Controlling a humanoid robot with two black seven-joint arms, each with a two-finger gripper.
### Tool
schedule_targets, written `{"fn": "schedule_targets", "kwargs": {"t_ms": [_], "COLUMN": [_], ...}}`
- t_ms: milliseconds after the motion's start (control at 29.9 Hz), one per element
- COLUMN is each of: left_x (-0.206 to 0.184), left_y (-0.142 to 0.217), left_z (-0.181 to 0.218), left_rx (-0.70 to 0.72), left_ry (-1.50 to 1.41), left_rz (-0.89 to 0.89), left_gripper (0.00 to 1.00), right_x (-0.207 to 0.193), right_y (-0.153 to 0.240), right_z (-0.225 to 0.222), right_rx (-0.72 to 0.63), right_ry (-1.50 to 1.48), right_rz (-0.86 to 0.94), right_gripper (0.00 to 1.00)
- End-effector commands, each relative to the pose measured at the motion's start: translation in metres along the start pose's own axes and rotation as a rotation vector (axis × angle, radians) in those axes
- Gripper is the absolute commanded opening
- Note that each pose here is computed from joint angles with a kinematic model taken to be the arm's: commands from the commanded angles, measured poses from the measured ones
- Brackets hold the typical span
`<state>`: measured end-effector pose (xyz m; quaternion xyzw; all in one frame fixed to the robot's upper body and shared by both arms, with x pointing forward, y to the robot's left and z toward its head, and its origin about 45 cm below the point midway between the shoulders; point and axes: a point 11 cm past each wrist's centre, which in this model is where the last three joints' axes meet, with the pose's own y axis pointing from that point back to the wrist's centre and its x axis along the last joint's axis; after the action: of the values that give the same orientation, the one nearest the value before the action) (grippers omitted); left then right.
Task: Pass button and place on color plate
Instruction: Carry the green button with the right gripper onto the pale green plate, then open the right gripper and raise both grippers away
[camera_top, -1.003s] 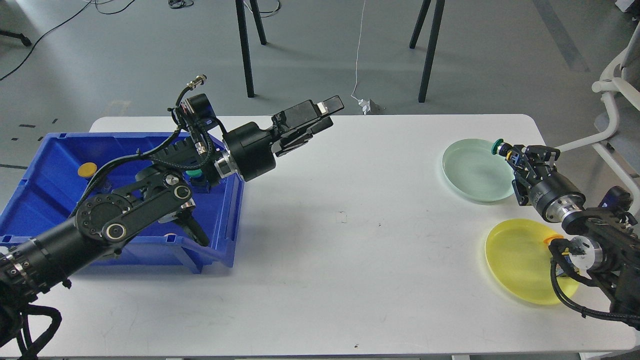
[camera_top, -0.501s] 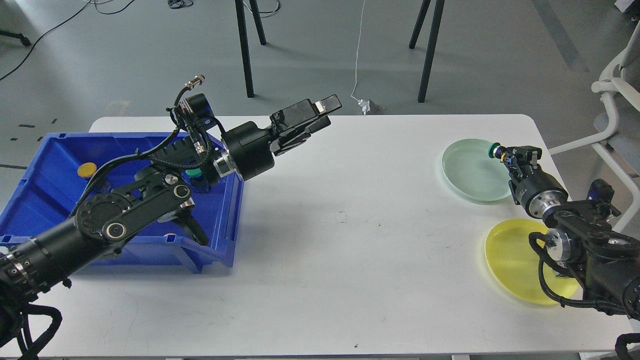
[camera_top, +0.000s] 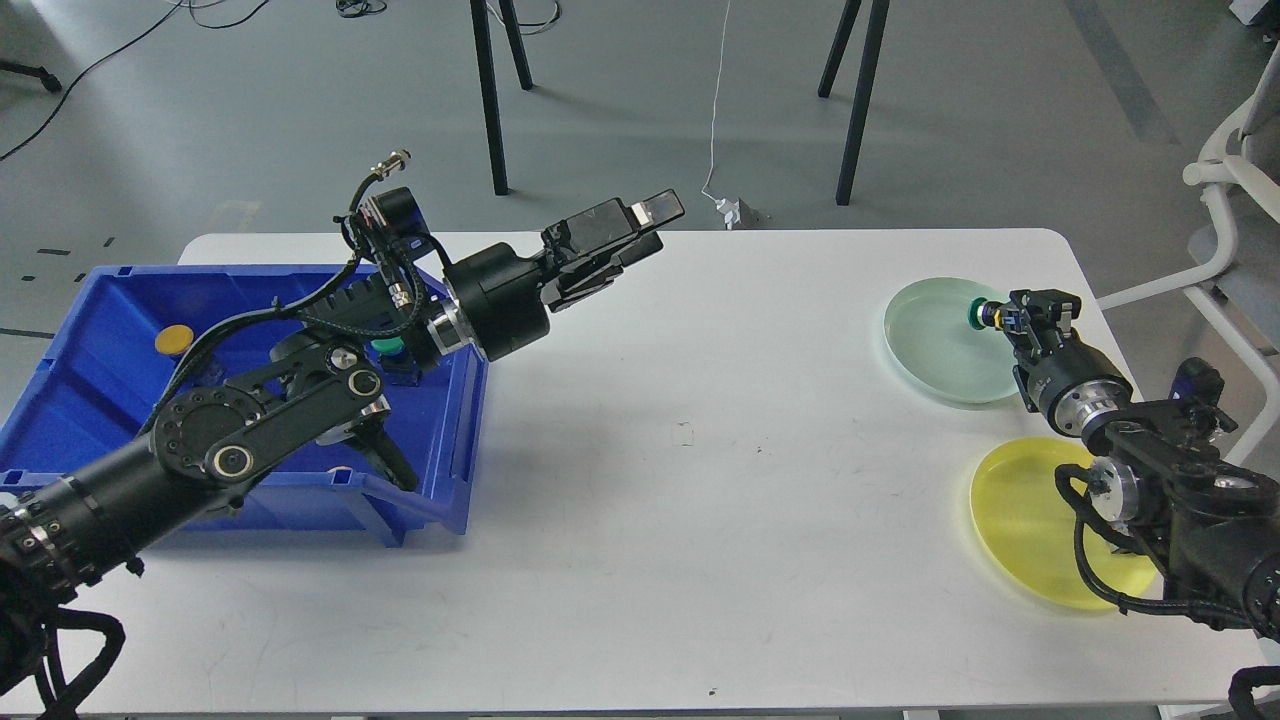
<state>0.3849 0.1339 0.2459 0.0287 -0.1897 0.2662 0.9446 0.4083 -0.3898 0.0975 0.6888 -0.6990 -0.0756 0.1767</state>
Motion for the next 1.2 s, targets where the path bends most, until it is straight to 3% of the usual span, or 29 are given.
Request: {"fn": "schedule_targets", "kwargs": {"t_ms": [0,401,535,668,769,936,1036,1170], "left_x": [0.000,0.000,0.001,0.012,0.049,0.097,0.111,0.115], "left_y": [0.000,0.000,0.000,0.002,0.019,0.068,0.086,0.106], "left_z": [0.000,-0.001,0.000,0.004,0.009,0.013,0.022,0.011], "left_rx": [0.000,0.001,0.000,-0.026,-0.060,-0.050,-0.084,-0.106], "left_ry": [0.000,0.001,0.002,0.068,0.174,0.238,0.305,0.416], "left_rz": [0.000,0.002,0.004,0.061,0.194,0.295,0.284,0.319], "left_gripper": [0.82,0.82,0.82,0.82,0.84,0.84,0.84,0.84], "right_x": [-0.002,-0.005,-0.023,-0.059,-0.047,-0.072,-0.081,-0.087], "right_y": [0.000,0.000,-0.003,0.000,0.013,0.050,0.067,0.064], "right_z": [0.000,-0.001,-0.010,-0.051,-0.113,-0.191,-0.198,-0.193], "right_rx": [0.001,0.004,0.031,0.144,0.302,0.520,0.577,0.580], "right_ry": [-0.002,-0.010,-0.038,-0.163,-0.274,-0.408,-0.483,-0.530], "right_rz": [-0.004,-0.016,-0.061,-0.174,-0.219,-0.522,-0.716,-0.713], "right_gripper": [0.53,0.56,0.60,0.80,0.92,0.96,0.99,0.99]}}
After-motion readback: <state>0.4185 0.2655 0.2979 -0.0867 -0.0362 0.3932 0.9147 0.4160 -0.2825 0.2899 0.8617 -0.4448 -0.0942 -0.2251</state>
